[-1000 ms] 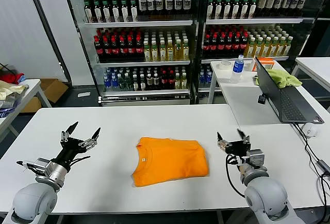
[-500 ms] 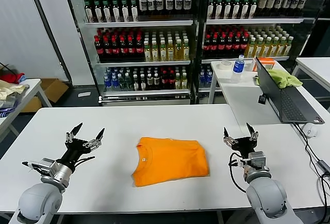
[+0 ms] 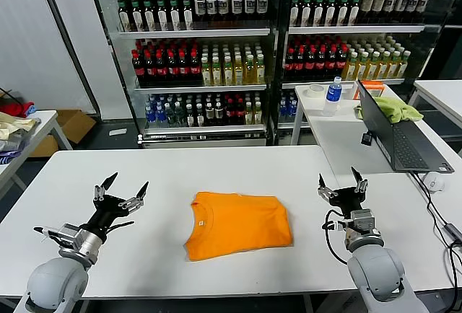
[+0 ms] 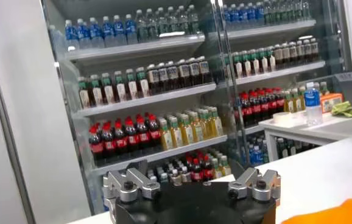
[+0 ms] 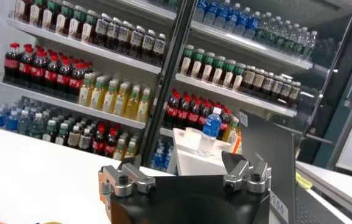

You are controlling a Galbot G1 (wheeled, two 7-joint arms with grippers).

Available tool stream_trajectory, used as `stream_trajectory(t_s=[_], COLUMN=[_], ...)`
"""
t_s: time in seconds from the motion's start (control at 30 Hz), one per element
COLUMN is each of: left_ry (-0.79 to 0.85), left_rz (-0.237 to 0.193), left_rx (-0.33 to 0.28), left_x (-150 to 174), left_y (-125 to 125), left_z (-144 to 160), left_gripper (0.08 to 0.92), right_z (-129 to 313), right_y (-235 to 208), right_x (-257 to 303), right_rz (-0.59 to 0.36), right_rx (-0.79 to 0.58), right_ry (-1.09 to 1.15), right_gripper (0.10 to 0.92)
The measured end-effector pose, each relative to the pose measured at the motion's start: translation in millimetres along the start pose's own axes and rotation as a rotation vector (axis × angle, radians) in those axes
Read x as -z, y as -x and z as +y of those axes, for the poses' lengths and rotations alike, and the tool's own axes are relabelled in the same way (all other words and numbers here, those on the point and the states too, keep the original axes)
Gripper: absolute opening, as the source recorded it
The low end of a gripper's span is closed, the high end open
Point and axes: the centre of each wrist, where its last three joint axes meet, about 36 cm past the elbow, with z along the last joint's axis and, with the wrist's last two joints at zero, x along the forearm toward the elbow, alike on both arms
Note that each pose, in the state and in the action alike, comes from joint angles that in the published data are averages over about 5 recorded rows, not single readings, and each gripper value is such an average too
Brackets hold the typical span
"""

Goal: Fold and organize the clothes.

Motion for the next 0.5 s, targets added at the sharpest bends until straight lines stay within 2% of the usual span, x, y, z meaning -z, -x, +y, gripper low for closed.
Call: stream_trajectory(t_s=[0.37,0.5], left_ry=[0.055,0.068], left_rz=[-0.053,-0.060], left_rx=[-0.026,-0.030], left_x=[6.1,5.5], left_y=[1.5,2.2], left_z=[-0.1,0.6], left_gripper=[0.823,0.823], right_z=[5.4,5.4], right_y=[-1.2,-2.5], right_x=[-2.0,-2.3], right_rz=[-0.008,-0.011], right_rx=[0.008,0.008], right_ry=[-0.028,-0.037], right_gripper=[0.823,0.823])
